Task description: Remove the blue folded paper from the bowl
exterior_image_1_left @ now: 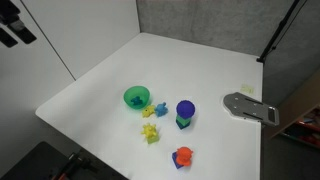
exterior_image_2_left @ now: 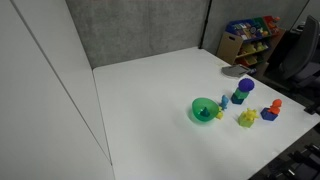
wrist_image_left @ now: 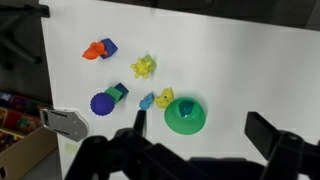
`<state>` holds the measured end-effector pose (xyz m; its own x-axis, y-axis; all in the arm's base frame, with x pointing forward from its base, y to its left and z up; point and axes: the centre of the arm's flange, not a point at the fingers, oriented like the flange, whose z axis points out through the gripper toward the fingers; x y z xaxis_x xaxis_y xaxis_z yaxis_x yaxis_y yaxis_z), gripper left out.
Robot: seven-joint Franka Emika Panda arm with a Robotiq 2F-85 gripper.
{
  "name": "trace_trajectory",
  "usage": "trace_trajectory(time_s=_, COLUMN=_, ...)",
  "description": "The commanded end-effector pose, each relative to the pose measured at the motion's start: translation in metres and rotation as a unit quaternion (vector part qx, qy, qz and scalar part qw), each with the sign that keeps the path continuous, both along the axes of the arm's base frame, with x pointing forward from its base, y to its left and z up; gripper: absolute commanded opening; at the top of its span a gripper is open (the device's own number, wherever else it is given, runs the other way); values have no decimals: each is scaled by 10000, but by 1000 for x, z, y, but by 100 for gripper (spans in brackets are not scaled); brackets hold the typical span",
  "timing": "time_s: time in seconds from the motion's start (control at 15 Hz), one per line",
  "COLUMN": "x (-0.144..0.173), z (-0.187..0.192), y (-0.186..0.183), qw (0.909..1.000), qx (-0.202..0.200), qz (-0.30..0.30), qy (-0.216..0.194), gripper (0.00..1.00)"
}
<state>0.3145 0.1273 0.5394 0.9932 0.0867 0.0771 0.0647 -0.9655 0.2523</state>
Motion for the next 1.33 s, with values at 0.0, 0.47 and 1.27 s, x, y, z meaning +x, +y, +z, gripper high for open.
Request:
trace_trajectory(time_s=0.0, x=27, z=10, y=-4, qw=9997, qx=215, qz=-42, qy=-48, gripper=100)
trace_trajectory(time_s=0.47, x=80, z=6, y=-33, qw=9968, qx=759, qz=-157, qy=-214, gripper=100)
trace_trajectory(time_s=1.27, x=170, z=-85, y=-79, qw=9910, qx=1291, qz=-363, qy=-34, gripper=100)
